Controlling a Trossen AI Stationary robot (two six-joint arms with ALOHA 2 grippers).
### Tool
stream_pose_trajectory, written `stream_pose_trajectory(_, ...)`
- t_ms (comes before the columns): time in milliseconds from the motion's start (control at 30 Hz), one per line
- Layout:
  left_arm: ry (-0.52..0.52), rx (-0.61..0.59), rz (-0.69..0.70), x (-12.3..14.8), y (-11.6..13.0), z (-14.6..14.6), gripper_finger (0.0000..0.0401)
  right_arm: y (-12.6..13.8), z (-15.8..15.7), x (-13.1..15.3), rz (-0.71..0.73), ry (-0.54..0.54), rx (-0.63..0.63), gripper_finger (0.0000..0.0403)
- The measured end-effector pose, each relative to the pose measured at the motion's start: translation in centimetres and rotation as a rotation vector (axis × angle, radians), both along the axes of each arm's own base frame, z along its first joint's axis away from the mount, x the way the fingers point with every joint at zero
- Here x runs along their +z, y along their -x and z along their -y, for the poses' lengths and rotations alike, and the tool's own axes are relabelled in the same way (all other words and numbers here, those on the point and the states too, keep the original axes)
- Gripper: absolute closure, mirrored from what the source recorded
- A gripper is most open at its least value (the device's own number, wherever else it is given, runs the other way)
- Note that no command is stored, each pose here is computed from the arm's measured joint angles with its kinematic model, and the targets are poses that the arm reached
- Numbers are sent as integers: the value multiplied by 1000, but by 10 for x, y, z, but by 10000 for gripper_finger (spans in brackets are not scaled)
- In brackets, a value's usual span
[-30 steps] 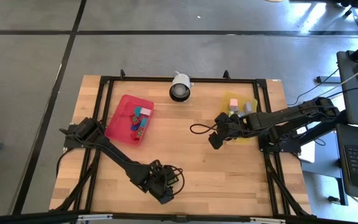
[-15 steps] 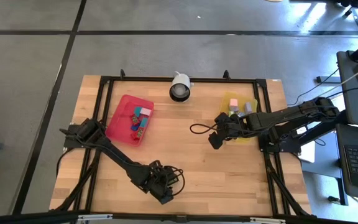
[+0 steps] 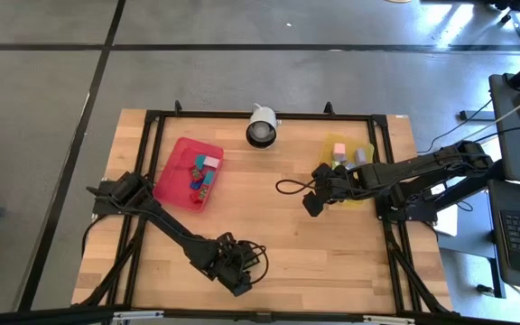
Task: Pick & Place Office items
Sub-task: Put the black digital timer into the pink bin
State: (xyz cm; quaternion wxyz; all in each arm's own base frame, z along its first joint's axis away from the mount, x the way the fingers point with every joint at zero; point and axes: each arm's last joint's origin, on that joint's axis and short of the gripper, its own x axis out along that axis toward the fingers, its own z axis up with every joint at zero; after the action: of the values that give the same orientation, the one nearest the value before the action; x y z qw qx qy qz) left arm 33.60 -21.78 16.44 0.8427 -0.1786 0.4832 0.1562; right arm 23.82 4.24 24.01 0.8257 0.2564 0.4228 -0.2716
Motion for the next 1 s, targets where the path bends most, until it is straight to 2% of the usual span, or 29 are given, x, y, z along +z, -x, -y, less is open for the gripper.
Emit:
stream_pose_trajectory(433, -12, 5, 0, 0, 0, -1, 116, 0, 0, 0, 0, 0, 0, 85)
stream_pose_trajectory(1000, -38, 17, 17, 1, -1, -3, 246, 0, 0, 0, 0, 0, 0, 85)
